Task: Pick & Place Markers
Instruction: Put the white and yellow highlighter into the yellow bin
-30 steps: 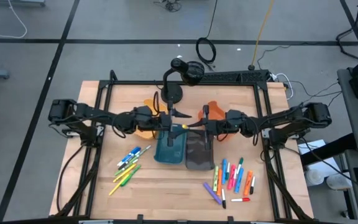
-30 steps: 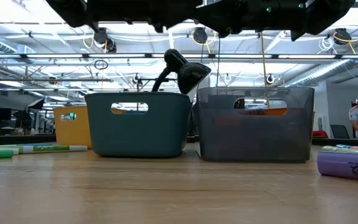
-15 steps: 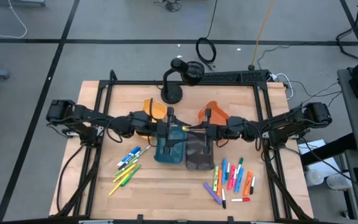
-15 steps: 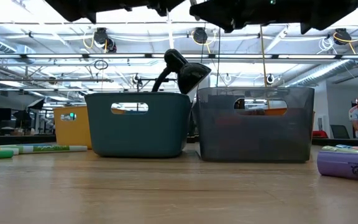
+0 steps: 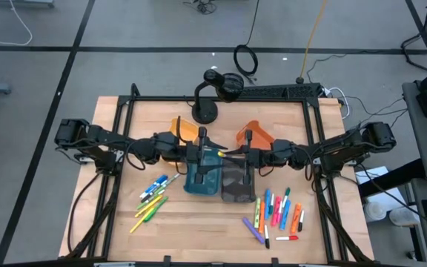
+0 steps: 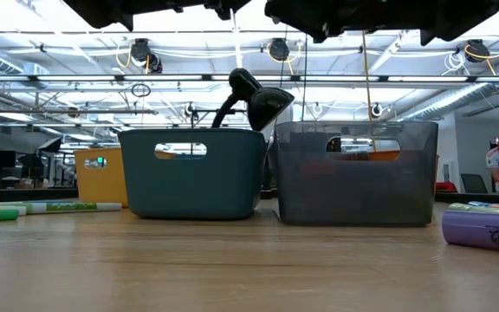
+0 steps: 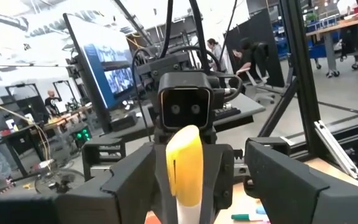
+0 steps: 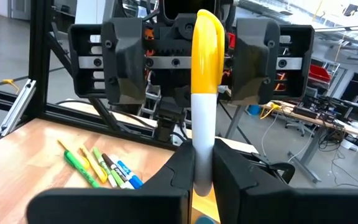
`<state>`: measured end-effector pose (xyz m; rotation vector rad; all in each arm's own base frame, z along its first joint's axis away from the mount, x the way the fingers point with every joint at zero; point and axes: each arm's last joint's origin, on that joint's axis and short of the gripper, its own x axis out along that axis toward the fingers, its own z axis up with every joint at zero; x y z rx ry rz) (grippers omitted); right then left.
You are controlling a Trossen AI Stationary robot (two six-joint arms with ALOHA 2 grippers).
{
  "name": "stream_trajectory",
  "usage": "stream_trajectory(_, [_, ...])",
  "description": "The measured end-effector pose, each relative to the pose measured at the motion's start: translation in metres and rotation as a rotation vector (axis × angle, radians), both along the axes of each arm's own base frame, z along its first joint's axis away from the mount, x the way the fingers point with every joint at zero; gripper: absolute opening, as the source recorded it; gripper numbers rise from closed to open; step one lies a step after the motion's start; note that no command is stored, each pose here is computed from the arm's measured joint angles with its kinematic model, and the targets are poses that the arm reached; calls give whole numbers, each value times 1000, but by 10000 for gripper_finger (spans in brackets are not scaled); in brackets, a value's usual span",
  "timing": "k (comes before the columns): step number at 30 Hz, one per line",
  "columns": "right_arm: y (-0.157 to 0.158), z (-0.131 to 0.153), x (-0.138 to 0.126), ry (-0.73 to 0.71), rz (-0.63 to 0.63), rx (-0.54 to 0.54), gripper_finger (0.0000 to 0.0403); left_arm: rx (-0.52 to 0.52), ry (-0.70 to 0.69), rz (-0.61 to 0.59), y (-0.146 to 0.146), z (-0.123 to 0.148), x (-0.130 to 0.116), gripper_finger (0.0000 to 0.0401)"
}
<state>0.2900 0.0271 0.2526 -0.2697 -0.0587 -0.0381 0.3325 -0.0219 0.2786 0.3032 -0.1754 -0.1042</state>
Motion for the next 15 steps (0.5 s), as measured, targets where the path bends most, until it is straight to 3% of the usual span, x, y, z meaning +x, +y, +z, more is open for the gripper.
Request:
stream_trajectory(4, [0,0,0,0,1,0,25,-19,10,-4,0,-1,0,201])
stream_trajectory(10, [1,0,0,4,12,-1,25,-21,20,-12,1,-2,0,49])
stream_trajectory(15, [0,-5,0,45,0,9,43,-45,69,16,7,-4,0,48])
